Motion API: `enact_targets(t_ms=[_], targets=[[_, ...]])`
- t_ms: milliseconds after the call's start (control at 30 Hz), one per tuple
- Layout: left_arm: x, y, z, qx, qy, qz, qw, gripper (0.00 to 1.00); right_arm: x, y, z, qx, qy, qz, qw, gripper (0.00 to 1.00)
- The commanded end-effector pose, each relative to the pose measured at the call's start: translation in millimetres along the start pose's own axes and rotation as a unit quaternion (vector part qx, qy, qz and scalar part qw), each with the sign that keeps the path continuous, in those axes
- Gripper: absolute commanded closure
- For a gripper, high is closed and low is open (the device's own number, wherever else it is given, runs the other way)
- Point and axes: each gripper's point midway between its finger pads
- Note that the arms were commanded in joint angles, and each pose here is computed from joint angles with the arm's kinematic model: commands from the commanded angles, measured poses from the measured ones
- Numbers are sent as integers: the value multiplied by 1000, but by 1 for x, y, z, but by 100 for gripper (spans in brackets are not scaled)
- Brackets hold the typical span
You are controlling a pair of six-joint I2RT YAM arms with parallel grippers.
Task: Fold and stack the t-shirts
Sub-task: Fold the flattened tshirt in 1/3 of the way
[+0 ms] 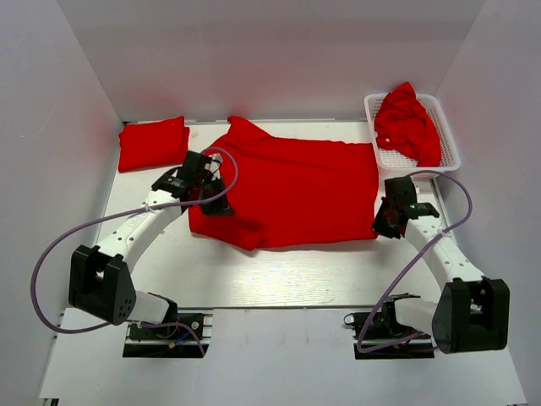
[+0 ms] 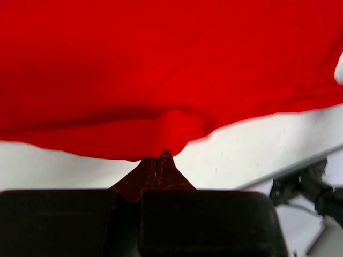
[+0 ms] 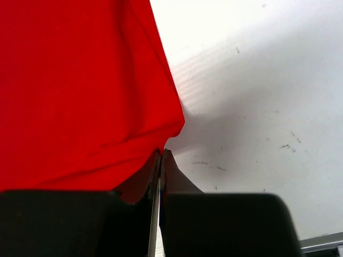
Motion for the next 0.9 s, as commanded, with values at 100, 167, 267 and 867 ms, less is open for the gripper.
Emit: enact_targets(t_ms=[100, 167, 267, 867], targets=[[78, -22, -32, -22, 56, -148, 987, 100, 46, -8, 1, -12, -34, -49, 998, 100], [95, -25, -31, -3, 73, -181, 981, 100, 55, -7, 0, -18, -34, -56, 998, 100], [115, -23, -36, -3, 109, -214, 971, 100, 65, -4, 4, -18, -38, -56, 998, 100], [191, 4, -63, -24, 260, -288, 921, 100, 110, 5, -1, -62, -57, -67, 994, 100]])
Point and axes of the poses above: each gripper's point midway between its finger pads, its own y axis out along the fingers, its own z axis along the line the jaws close on, x = y × z, and after that the axes turned 12 degrees about -y, right-handed
